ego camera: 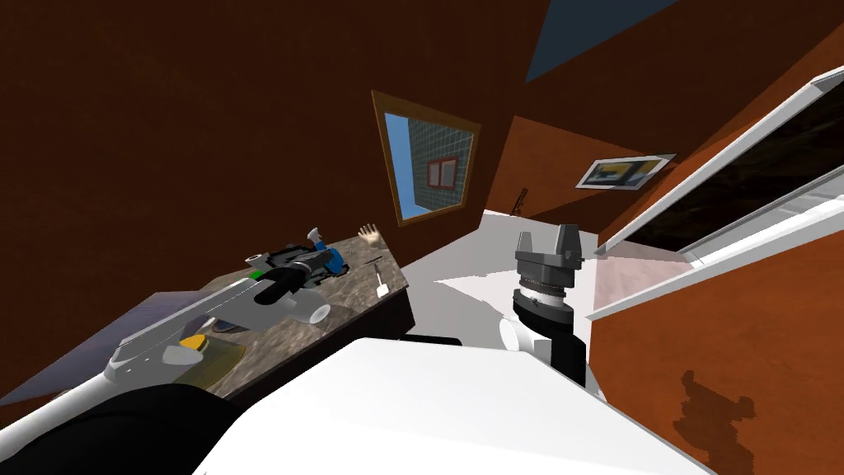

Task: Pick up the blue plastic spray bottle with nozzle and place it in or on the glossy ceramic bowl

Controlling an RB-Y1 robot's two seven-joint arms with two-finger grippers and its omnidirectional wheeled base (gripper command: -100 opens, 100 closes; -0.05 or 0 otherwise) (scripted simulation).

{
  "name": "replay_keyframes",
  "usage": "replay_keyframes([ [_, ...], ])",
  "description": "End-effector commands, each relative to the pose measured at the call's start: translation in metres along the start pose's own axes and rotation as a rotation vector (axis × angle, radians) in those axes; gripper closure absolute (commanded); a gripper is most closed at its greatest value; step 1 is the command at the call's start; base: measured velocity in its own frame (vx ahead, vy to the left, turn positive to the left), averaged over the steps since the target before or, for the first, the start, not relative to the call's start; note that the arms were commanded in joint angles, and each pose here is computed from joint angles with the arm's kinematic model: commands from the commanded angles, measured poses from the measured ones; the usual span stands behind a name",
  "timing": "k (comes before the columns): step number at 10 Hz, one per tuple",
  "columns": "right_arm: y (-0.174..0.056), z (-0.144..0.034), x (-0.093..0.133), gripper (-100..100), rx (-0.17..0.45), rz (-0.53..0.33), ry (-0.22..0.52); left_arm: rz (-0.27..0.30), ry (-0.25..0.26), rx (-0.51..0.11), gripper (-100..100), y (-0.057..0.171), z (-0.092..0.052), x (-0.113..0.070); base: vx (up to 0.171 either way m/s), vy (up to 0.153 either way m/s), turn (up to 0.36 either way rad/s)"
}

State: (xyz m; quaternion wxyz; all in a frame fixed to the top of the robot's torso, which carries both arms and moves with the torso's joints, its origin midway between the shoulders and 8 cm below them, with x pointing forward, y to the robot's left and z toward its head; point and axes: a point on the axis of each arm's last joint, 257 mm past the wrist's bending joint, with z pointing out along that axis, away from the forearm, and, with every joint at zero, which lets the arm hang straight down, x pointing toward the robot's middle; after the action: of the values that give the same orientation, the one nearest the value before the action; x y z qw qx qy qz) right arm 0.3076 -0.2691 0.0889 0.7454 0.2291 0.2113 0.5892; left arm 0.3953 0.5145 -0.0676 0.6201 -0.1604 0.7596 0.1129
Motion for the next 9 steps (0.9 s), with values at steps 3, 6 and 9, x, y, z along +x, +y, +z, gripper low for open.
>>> replay_keyframes([
  [3,0.0,0.0,0.0,0,0.0,0.0,0.0,-0.022,0.047,-0.082,100,0.032,0.006,-0.002,-0.135,0.177,-0.104],
  [6,0.0,0.0,0.0,0,0.0,0.0,0.0,-0.043,0.089,-0.154,100,0.06,0.007,0.002,-0.147,0.158,-0.085],
  [9,0.0,0.0,0.0,0,0.0,0.0,0.0,-0.064,0.128,-0.226,100,0.087,0.007,0.007,-0.13,0.119,-0.071],
])
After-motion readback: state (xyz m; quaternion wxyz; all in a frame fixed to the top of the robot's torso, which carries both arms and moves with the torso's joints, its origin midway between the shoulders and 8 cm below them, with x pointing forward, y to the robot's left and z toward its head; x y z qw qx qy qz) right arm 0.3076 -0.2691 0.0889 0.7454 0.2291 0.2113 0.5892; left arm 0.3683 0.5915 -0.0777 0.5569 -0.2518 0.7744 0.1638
